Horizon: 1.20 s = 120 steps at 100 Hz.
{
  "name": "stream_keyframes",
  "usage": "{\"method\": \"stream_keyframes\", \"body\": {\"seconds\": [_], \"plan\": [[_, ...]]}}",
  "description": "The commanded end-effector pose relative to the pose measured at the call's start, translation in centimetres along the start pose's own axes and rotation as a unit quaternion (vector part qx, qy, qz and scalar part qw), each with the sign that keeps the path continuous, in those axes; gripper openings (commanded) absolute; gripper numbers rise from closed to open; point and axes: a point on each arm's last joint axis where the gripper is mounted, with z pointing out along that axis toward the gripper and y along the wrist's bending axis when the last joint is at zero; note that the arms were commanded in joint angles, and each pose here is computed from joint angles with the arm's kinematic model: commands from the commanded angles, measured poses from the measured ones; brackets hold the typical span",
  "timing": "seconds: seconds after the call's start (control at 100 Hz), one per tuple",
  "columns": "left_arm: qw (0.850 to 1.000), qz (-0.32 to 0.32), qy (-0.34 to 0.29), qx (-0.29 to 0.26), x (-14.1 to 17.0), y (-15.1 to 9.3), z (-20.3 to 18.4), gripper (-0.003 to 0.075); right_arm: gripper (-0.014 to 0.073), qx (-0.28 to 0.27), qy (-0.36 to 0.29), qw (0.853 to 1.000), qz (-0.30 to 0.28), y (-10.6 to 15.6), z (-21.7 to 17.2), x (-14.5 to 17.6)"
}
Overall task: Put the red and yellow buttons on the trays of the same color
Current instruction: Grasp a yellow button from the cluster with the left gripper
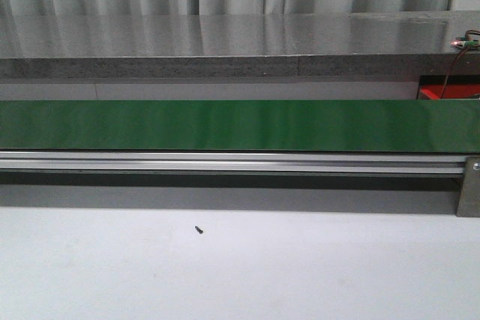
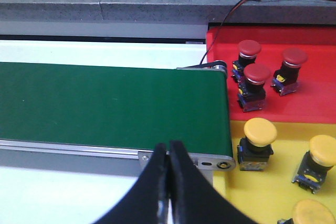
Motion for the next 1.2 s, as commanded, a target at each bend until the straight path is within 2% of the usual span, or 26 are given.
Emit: {"method": "stream_keyframes", "body": {"seconds": [0.0, 0.32, 0.53, 0.71, 0.9, 1.03, 1.19], "plan": [[0.998, -0.009, -0.056, 0.041, -1.5, -2.2, -3.1, 0.0326, -0.0123, 0.005, -0.050, 0.999, -0.003, 0.0, -0.3, -1.5], [0.997, -0.012, -0.056, 0.044, -1.5, -2.2, -3.1, 0.0149, -0.0123, 0.005, -0.050, 0.999, -0.003, 0.0, -0.3, -1.5], [0.998, -0.010, -0.054, 0.044, -1.5, -2.3, -3.3, 0.0070, -0.0123, 0.005, -0.050, 0.999, -0.003, 0.0, -0.3, -1.5], [0.996, 0.010, -0.075, 0.053, -1.9, -3.1, -5.7, 0.0061, -0.0123, 0.005, -0.050, 0.999, -0.003, 0.0, -0.3, -1.5], [0.991, 0.049, -0.103, 0.064, -2.4, -3.9, -10.3, 0.0062, -0.0123, 0.005, -0.050, 0.999, -0.003, 0.0, -0.3, -1.5], [0.989, 0.100, -0.093, 0.065, -1.8, -4.5, -12.7, 0.0062, -0.0123, 0.005, -0.051, 0.999, -0.003, 0.0, -0.3, -1.5], [0.986, 0.133, -0.071, 0.069, -0.9, -5.2, -14.6, 0.0062, -0.0123, 0.005, -0.051, 0.999, -0.003, 0.0, -0.3, -1.5]]}}
